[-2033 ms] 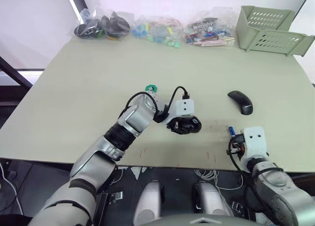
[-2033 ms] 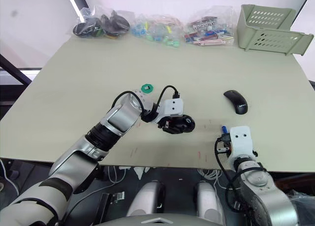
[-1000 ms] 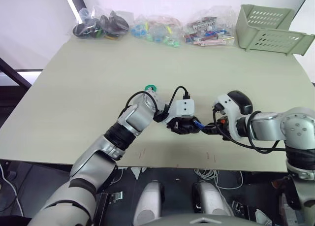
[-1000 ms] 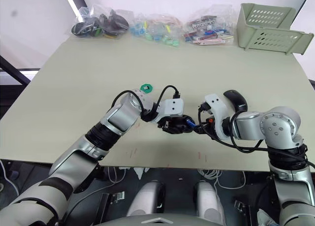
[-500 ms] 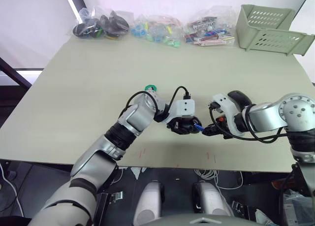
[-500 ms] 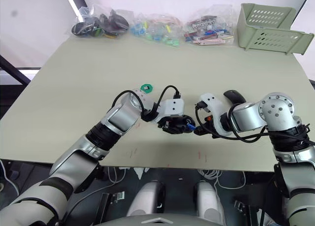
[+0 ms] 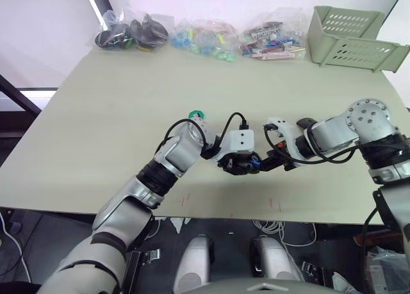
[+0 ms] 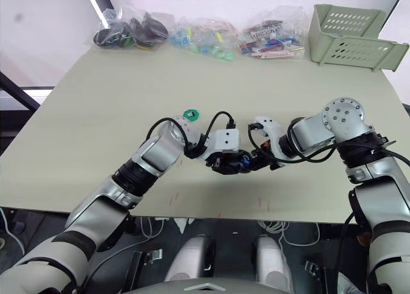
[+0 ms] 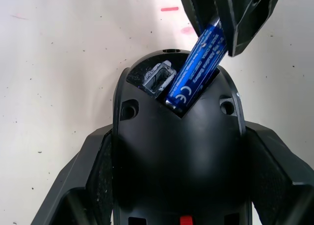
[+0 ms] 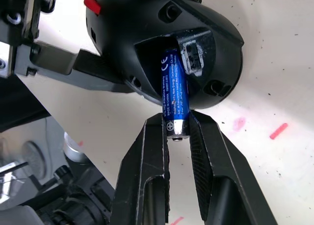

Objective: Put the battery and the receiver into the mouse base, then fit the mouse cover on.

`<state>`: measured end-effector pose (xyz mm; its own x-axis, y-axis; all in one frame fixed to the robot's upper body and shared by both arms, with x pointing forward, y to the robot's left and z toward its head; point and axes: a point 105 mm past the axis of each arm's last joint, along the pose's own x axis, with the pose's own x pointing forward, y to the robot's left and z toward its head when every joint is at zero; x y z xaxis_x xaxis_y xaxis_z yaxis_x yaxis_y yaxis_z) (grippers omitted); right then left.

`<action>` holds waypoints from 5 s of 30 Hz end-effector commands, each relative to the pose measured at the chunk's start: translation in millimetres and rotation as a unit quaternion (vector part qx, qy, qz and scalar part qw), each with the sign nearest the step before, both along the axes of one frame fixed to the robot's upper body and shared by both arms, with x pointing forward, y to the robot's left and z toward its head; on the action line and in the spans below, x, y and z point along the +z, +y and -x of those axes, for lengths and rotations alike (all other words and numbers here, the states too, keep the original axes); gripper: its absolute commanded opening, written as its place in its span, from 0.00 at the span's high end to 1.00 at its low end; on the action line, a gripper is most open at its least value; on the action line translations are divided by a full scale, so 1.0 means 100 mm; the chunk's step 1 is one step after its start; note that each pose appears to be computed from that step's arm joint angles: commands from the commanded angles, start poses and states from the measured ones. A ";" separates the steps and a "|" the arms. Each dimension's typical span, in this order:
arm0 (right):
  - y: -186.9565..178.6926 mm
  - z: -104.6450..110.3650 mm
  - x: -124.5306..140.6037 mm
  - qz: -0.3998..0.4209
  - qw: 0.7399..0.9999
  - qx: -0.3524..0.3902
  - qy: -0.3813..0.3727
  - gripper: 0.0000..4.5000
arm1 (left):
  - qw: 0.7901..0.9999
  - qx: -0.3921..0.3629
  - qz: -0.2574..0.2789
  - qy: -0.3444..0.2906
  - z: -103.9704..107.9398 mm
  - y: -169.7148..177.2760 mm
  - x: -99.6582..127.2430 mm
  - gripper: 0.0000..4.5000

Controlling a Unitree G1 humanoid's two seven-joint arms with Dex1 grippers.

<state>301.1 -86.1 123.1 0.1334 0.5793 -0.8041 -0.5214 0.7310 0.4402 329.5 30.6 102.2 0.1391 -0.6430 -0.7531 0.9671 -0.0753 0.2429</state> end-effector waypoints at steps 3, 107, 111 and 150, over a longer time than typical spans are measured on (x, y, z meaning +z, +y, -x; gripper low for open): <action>0.03 -0.02 -0.03 0.010 1.000 -0.003 0.014 0.98 | 1.000 0.004 -0.024 0.019 0.08 0.01 -0.22 0.35; 0.06 0.23 -0.40 -0.192 0.821 -0.125 -0.523 0.98 | 0.999 0.026 -0.022 0.026 0.03 0.01 -0.21 0.35; -0.04 0.17 -0.28 -0.210 0.805 -0.166 -0.529 0.98 | 0.999 0.027 -0.022 0.026 0.03 0.02 -0.21 0.35; 0.20 0.25 -0.60 -0.193 0.841 -0.115 -0.492 0.98 | 0.999 0.032 -0.020 0.028 0.02 -0.01 -0.22 0.35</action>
<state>280.7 -75.5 77.5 0.7863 0.6149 0.0612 -0.6178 0.7801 0.0992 331.2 30.2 98.0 0.1538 -0.6421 -0.7510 0.9766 -0.0167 0.2142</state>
